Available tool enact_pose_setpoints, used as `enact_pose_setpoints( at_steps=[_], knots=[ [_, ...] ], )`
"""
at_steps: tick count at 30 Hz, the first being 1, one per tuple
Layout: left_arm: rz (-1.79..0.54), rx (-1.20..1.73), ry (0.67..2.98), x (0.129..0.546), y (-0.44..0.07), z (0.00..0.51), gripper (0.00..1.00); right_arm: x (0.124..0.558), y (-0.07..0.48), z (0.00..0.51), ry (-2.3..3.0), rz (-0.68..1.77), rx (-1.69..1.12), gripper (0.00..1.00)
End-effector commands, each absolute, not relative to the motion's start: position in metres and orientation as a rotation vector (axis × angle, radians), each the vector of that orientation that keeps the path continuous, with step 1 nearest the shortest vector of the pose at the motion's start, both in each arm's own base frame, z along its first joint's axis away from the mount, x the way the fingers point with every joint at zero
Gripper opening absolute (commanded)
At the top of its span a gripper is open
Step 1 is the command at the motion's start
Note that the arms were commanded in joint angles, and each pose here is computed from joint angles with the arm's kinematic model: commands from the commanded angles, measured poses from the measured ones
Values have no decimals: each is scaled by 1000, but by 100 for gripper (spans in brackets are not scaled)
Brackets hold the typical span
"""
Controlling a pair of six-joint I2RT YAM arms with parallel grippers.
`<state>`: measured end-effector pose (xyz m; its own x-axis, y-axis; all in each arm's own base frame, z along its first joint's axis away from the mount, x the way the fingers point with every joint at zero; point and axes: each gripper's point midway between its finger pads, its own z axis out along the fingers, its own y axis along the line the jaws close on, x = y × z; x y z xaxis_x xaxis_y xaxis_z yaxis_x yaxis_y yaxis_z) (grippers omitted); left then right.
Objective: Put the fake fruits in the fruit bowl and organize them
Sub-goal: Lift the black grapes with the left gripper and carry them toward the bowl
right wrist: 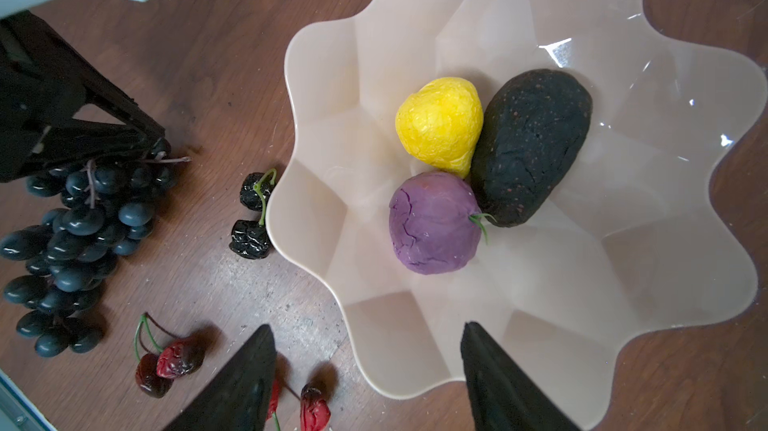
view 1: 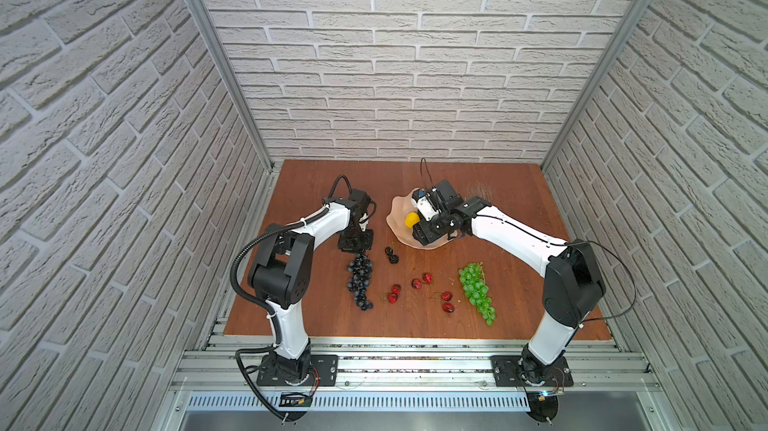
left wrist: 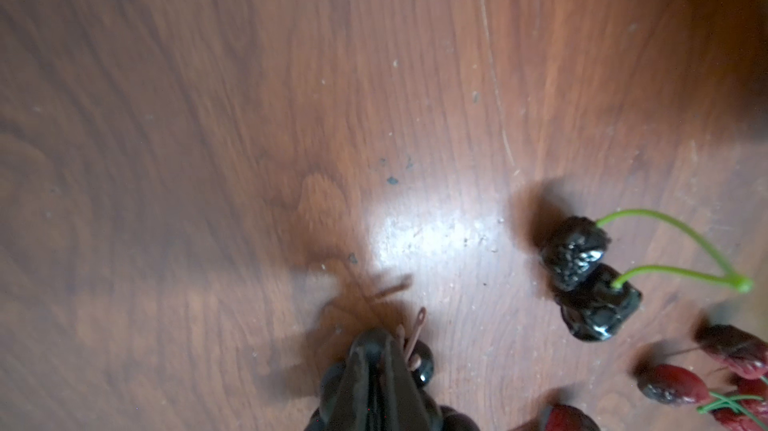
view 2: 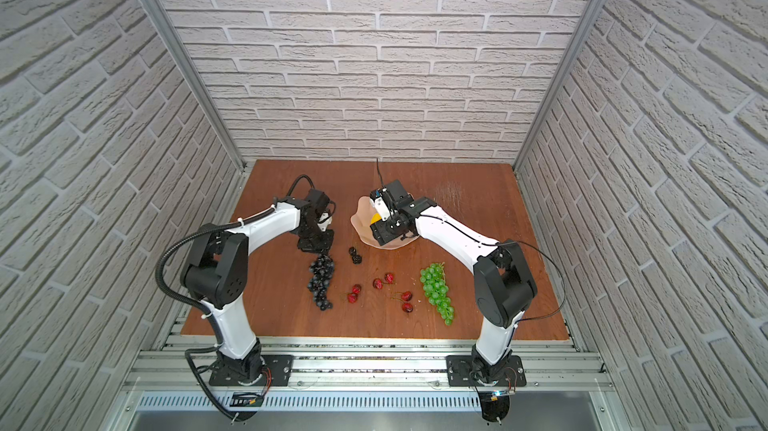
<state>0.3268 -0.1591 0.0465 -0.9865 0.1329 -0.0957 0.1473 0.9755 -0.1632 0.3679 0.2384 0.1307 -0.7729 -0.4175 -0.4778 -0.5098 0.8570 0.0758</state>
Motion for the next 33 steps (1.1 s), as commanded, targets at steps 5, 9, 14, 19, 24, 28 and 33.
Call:
enact_pose_setpoints(
  at_steps=[5, 9, 14, 19, 24, 28, 33],
  knots=[
    [-287, 219, 2960, 321, -158, 73, 0, 365, 238, 151, 2533, 302, -635, 71],
    [-310, 211, 2912, 317, -157, 92, 0, 364, 237, 158, 2524, 310, -624, 71],
    [-348, 206, 2848, 311, -156, 127, 0, 356, 231, 163, 2524, 304, -615, 71],
    [-390, 191, 2757, 310, -158, 176, 0, 351, 225, 171, 2503, 306, -585, 71],
    [-470, 215, 2657, 317, -176, 228, 0, 353, 215, 187, 2477, 292, -534, 70],
    [-525, 282, 2594, 324, -199, 262, 0, 358, 193, 196, 2476, 242, -433, 70],
    [-559, 361, 2511, 338, -230, 291, 0, 360, 179, 205, 2464, 251, -386, 69]
  ],
)
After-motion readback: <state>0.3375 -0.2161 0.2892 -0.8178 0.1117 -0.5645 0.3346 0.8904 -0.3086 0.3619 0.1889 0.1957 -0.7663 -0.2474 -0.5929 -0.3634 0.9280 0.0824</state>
